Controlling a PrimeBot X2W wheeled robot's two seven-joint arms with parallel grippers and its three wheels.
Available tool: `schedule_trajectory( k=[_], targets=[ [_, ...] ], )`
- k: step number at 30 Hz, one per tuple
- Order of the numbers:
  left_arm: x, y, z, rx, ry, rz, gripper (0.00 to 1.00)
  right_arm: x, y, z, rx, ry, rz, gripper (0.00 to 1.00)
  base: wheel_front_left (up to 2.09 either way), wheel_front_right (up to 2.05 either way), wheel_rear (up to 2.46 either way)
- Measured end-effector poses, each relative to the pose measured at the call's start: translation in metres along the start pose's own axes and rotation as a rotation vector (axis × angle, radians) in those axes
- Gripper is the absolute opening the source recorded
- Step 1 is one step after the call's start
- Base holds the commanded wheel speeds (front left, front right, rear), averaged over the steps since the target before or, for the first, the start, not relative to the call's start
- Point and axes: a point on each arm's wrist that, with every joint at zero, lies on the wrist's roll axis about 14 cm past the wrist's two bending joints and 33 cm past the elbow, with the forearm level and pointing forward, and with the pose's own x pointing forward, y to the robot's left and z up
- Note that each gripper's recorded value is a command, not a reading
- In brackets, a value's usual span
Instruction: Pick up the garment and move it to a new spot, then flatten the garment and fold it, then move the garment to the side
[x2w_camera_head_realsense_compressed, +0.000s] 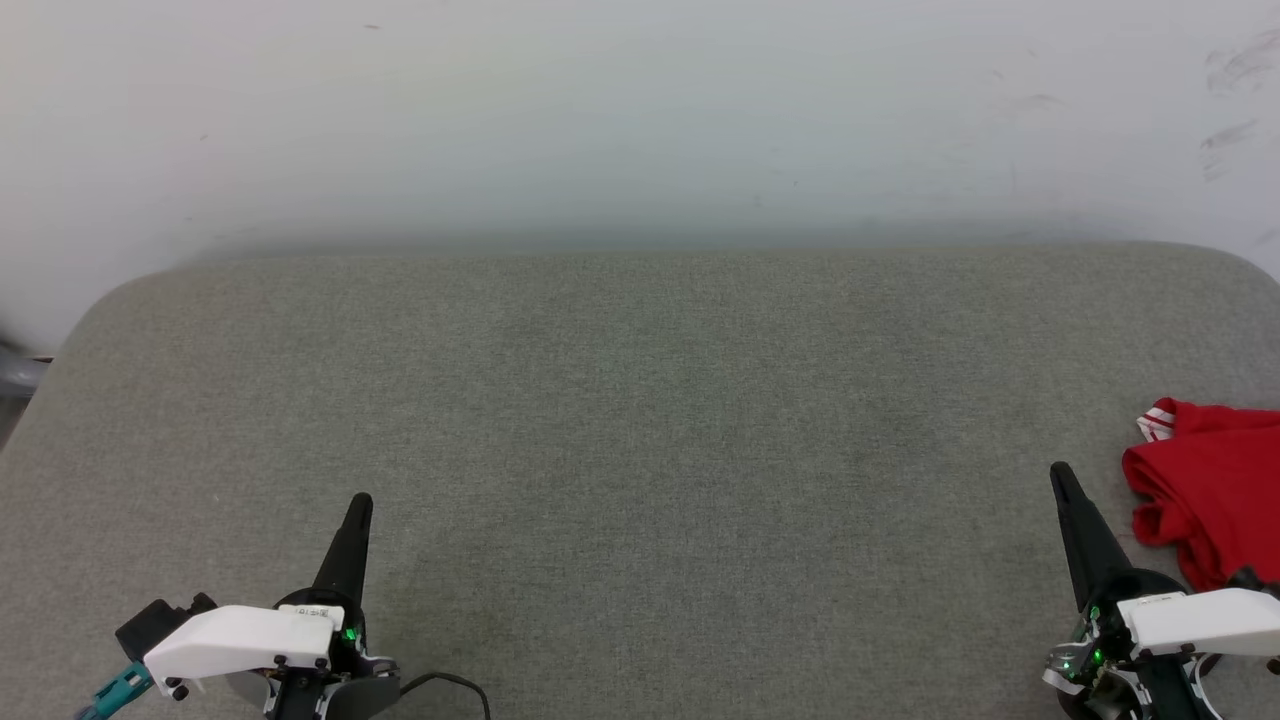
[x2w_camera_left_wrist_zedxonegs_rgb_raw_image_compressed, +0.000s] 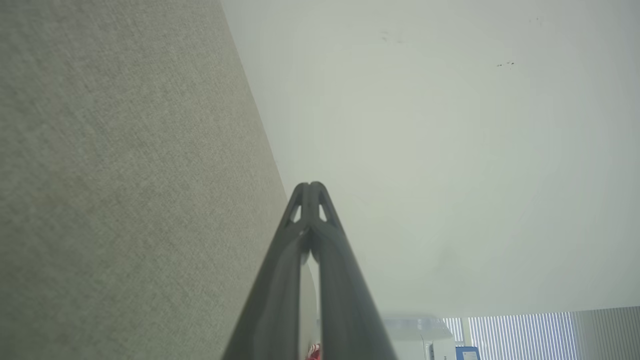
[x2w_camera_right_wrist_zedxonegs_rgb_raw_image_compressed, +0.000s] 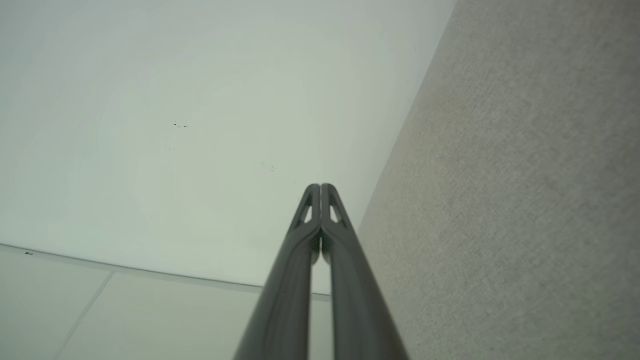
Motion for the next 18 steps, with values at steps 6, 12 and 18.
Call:
schedule_trajectory(
  k=[6, 12, 18],
  targets=[
    [0.0013, -0.0026, 0.0014, -0.045, -0.001, -0.014, 0.00, 0.0026, 0.0000, 0.0008, 0.044, -0.005, 0.002, 0.00, 0.00, 0.00, 0.00],
    [0.0026, -0.0049, 0.0025, -0.091, -0.002, -0.024, 0.00, 0.0045, -0.0012, 0.0013, 0.090, -0.010, -0.001, 0.00, 0.00, 0.00, 0.00],
    [0.0043, -0.0080, 0.0033, -0.133, -0.002, -0.040, 0.00, 0.0059, -0.0031, 0.0015, 0.133, -0.013, -0.004, 0.00, 0.00, 0.00, 0.00]
  ],
)
